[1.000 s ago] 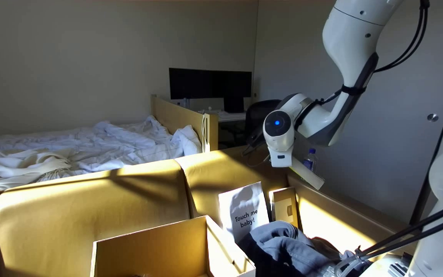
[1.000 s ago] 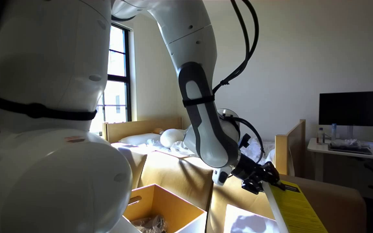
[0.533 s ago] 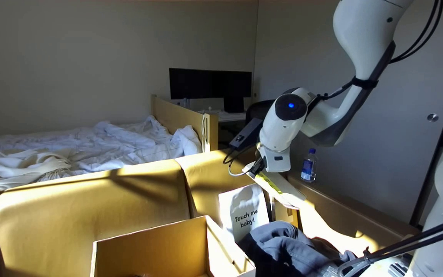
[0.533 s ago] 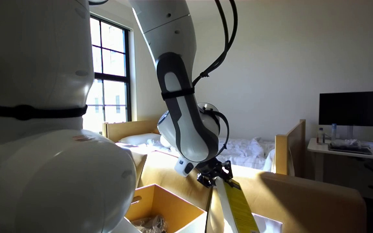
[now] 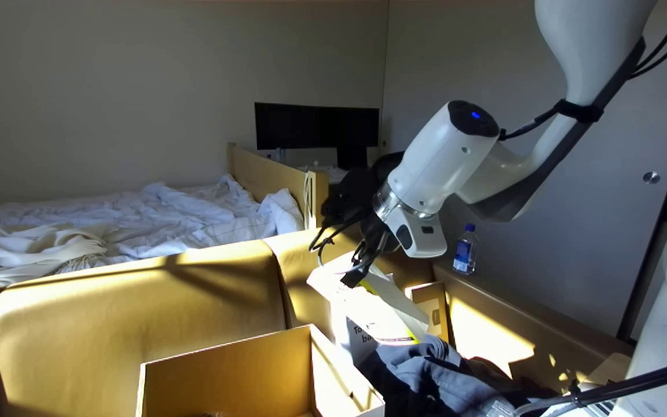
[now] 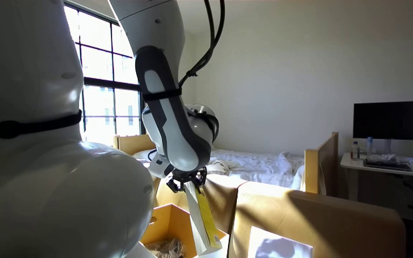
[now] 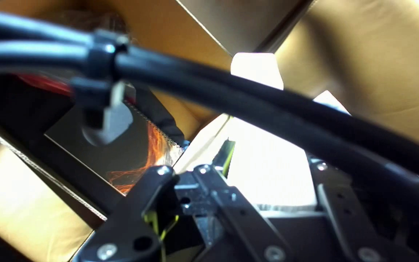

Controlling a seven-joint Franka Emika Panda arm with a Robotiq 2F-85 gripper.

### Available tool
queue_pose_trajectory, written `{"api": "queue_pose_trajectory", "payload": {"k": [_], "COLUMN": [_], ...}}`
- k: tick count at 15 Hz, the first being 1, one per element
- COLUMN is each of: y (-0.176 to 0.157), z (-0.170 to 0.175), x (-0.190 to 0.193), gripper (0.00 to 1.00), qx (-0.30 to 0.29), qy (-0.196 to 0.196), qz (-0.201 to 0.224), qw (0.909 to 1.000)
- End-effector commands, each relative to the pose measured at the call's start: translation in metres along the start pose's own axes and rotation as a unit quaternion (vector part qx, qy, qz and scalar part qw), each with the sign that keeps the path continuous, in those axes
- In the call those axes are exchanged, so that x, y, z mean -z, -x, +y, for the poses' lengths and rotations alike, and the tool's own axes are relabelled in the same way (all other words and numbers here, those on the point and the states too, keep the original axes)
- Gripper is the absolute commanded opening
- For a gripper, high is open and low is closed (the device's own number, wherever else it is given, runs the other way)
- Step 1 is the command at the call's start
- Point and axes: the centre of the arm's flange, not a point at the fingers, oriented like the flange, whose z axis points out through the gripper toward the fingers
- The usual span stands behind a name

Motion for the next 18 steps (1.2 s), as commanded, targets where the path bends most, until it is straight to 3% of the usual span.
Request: {"api": "queue_pose_trajectory", "payload": {"k": [1,4,8,11,14,18], "y": [0.020,0.028,0.037,0.054,0.050,-0.014], "z": [0.060,0.115,0.159,0.165,0.164,0.142], "x": [0.031,0.029,0.005,-0.005,-0.019,-0.096], "gripper": [0.12,0.12,0.12,0.12,0.12,0.12], "qx": [0.072,0.146,0.152,0.178,0.221,0.260], "qy": [0.067,0.088,0.082,0.027,-0.026,-0.049], "qz": [-0.029,-0.068,-0.154,-0.190,-0.153,-0.037], "qw": [0.9947,0.9831,0.9729,0.9652,0.9629,0.9636]}}
